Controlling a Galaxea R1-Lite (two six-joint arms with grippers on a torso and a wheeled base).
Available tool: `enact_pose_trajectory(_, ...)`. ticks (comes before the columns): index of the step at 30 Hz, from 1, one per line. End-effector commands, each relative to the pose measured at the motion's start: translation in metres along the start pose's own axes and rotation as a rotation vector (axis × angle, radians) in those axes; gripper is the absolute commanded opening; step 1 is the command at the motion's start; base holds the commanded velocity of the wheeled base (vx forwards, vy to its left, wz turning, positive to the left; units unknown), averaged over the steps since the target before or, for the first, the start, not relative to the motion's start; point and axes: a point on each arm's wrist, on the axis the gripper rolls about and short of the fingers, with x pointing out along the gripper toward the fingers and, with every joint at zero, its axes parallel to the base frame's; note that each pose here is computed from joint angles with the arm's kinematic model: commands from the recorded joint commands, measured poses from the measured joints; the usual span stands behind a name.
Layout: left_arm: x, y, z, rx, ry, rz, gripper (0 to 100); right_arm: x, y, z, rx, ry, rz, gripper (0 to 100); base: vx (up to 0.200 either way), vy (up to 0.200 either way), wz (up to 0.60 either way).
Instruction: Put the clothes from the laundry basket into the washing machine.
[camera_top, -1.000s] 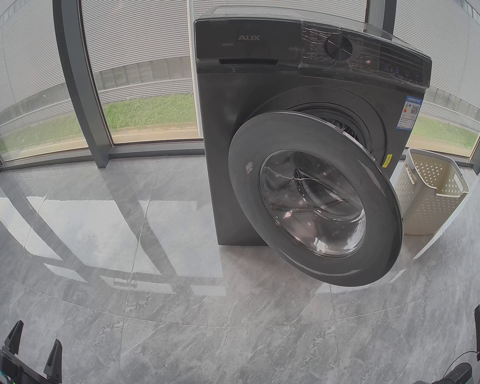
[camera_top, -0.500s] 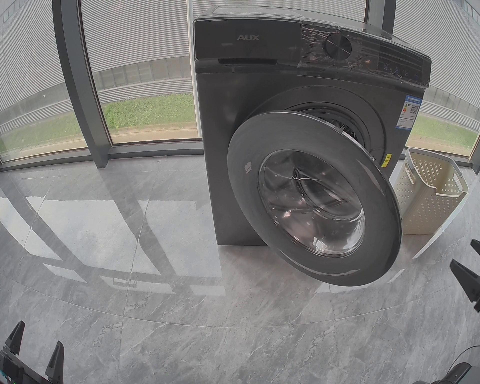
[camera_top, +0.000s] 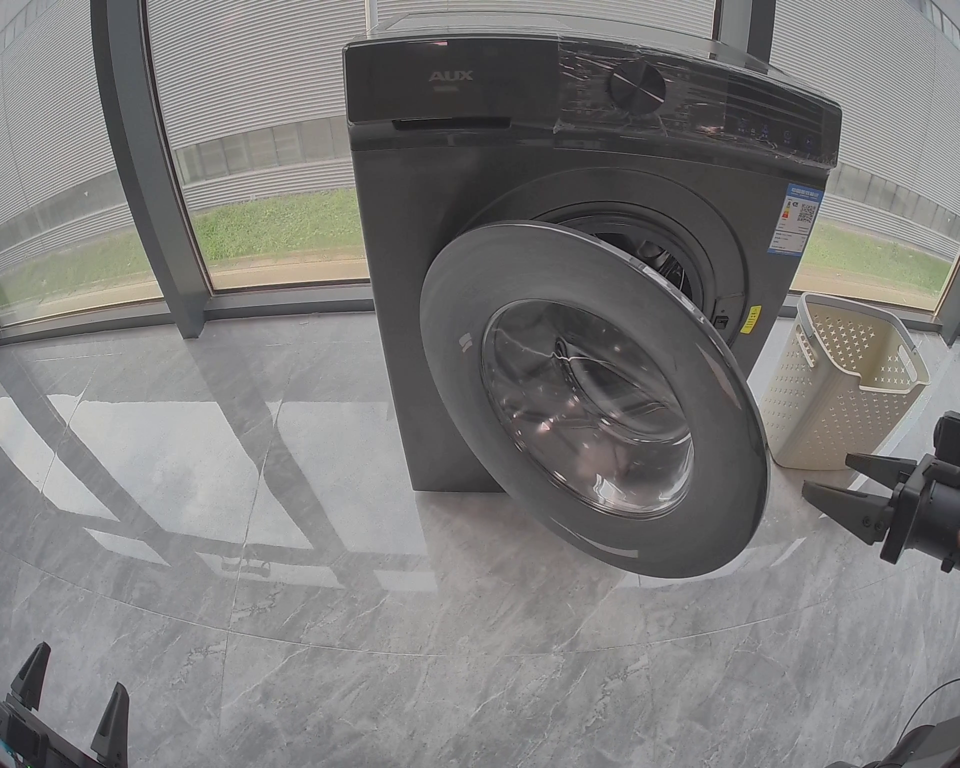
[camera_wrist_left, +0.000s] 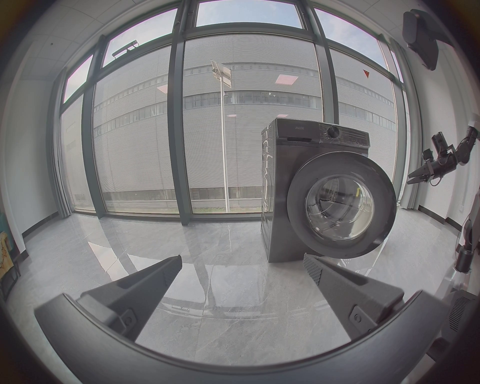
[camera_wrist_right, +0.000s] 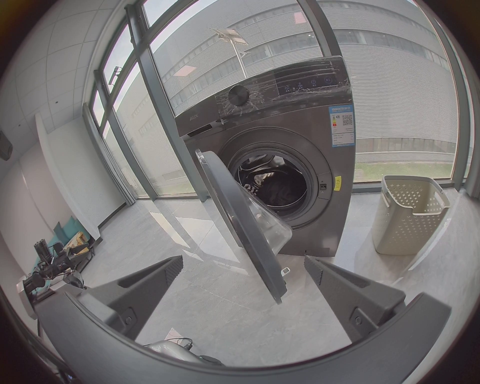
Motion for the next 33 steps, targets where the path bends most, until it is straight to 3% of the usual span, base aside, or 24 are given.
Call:
enact_pose_trajectory(1,0.0,0.0,-0.005,0.0,0.004,0.0,100,0.025,-0.004,-0.007,0.016,0.072,0.032,100,0.0,0.0,0.0)
enact_pose_trajectory(11,0.0,0.0,-0.005,0.002,0.002,-0.003,100,0.034,0.002,-0.012,0.02,0.111,0.092,100,0.18,0.0,0.0)
enact_pose_trajectory(16,0.0,0.0,-0.005,0.003,0.004,0.003,100,0.056,-0.005,-0.017,0.036,0.175,0.068,100,0.0,0.0,0.0)
enact_pose_trajectory(19,0.0,0.0,-0.005,0.003,0.003,0.005,100,0.063,-0.007,-0.016,0.036,0.163,0.048,100,0.0,0.0,0.0)
enact_pose_trajectory(22,0.0,0.0,-0.005,-0.001,0.002,0.003,100,0.074,-0.015,-0.012,0.033,0.115,-0.023,100,0.0,0.0,0.0)
enact_pose_trajectory(27,0.0,0.0,-0.005,-0.003,0.001,0.003,100,0.067,-0.05,0.002,0.048,0.013,-0.186,100,0.0,0.0,0.0)
enact_pose_trajectory(33,0.0,0.0,-0.005,-0.001,0.004,0.005,100,0.052,-0.057,0.008,0.048,-0.035,-0.249,100,0.0,-0.033,0.0)
